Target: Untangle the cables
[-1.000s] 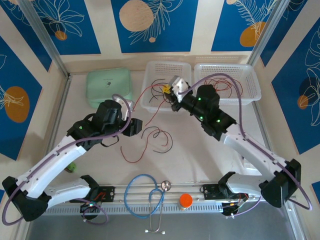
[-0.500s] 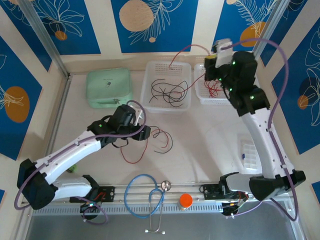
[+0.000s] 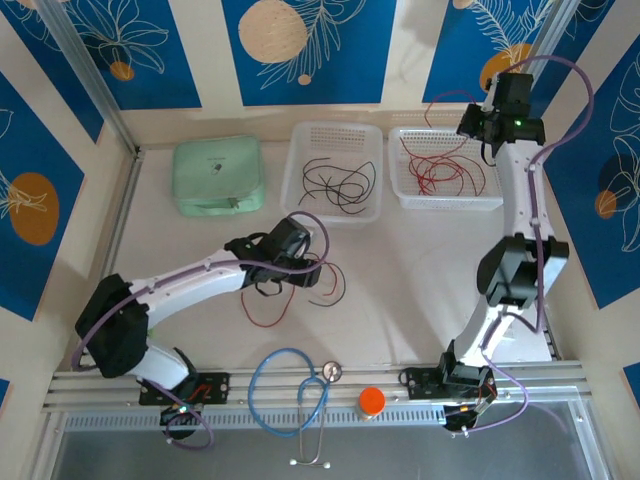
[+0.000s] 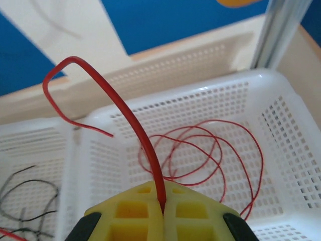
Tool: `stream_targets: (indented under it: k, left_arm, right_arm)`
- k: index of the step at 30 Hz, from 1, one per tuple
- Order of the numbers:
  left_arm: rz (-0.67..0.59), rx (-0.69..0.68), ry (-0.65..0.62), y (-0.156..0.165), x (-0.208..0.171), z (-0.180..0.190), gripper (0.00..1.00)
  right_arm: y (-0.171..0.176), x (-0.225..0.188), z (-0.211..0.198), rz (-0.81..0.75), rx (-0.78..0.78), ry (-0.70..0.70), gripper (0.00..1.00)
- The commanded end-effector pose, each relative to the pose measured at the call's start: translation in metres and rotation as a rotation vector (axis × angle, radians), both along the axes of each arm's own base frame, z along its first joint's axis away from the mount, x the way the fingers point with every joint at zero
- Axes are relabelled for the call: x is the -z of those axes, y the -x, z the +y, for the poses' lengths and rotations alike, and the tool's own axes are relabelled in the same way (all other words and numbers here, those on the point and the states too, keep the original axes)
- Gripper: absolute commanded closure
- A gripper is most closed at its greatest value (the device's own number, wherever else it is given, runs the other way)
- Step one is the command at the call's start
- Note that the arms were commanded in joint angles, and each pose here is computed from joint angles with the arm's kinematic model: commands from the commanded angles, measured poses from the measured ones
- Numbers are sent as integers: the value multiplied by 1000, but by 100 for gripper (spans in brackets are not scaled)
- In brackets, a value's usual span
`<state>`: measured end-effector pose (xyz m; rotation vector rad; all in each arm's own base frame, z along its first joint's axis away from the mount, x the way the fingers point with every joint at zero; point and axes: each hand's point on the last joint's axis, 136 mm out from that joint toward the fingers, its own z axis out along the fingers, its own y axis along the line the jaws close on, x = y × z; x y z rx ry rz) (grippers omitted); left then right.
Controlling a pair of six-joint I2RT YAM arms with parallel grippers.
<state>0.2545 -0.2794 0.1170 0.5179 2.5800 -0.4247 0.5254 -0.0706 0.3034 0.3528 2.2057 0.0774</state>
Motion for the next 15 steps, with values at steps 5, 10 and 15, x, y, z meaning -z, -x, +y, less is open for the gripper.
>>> stream_targets:
  k: [5, 10, 15]
  left_arm:
    - [-45, -4, -45, -19, 0, -14, 43]
    - [-21, 14, -75, -22, 15, -24, 46]
    - [-20, 22, -110, -25, 26, -28, 50]
  right_arm:
    - [-33, 53, -34, 97, 131, 52, 100]
    - [-31, 99, -38, 182, 168, 25, 100]
    - [-25, 136, -44, 239, 200, -3, 100]
